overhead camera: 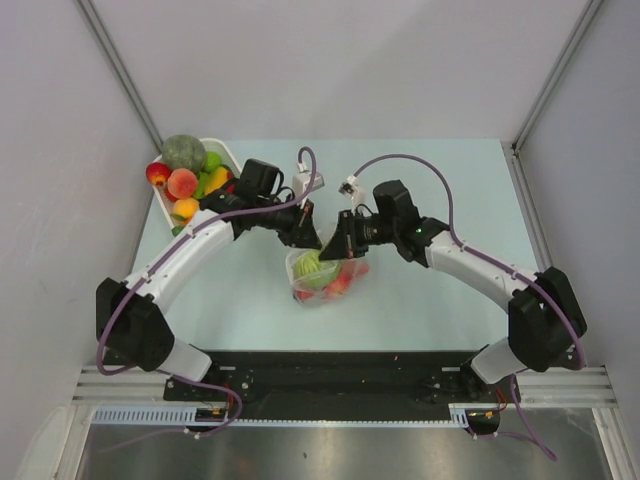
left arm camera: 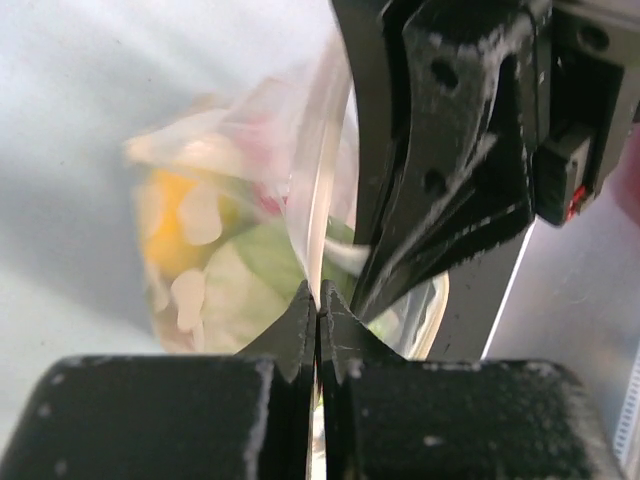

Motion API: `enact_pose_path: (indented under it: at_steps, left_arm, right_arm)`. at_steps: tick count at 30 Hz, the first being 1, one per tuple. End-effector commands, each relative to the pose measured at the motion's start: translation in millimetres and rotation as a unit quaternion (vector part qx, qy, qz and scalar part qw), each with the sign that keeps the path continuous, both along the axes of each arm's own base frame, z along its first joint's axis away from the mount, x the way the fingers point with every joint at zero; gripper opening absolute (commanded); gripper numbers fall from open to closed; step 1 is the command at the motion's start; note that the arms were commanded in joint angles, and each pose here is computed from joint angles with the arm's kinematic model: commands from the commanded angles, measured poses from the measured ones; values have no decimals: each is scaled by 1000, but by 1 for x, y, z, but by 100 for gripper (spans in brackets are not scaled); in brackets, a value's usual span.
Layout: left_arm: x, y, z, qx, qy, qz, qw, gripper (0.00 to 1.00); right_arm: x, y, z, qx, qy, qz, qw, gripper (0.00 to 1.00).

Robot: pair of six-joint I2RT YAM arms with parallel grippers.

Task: Place the food in the zip-top bag and seal the zipper
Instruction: Zip the zipper food storage bag at the center of the board.

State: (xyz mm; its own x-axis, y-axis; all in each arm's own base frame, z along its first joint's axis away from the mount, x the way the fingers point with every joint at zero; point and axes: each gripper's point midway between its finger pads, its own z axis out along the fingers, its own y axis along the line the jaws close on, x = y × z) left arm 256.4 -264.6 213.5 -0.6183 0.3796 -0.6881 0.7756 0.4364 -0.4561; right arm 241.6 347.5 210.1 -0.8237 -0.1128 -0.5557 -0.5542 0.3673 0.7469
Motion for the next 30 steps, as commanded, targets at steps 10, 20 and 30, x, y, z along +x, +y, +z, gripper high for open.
enact_pose_path:
  at_steps: [10, 20, 30]
  left_arm:
    - [-39, -17, 27, -68, 7, -60, 996, 45]
    - [-19, -10, 15, -31, -29, -12, 999, 77]
    - [29, 25, 63, 17, -191, 109, 975, 89]
  right_arm:
    - [36, -14, 14, 16, -6, -152, 988, 0]
    - [29, -13, 11, 19, -2, -142, 990, 0]
    - [17, -25, 2, 9, -19, -140, 990, 0]
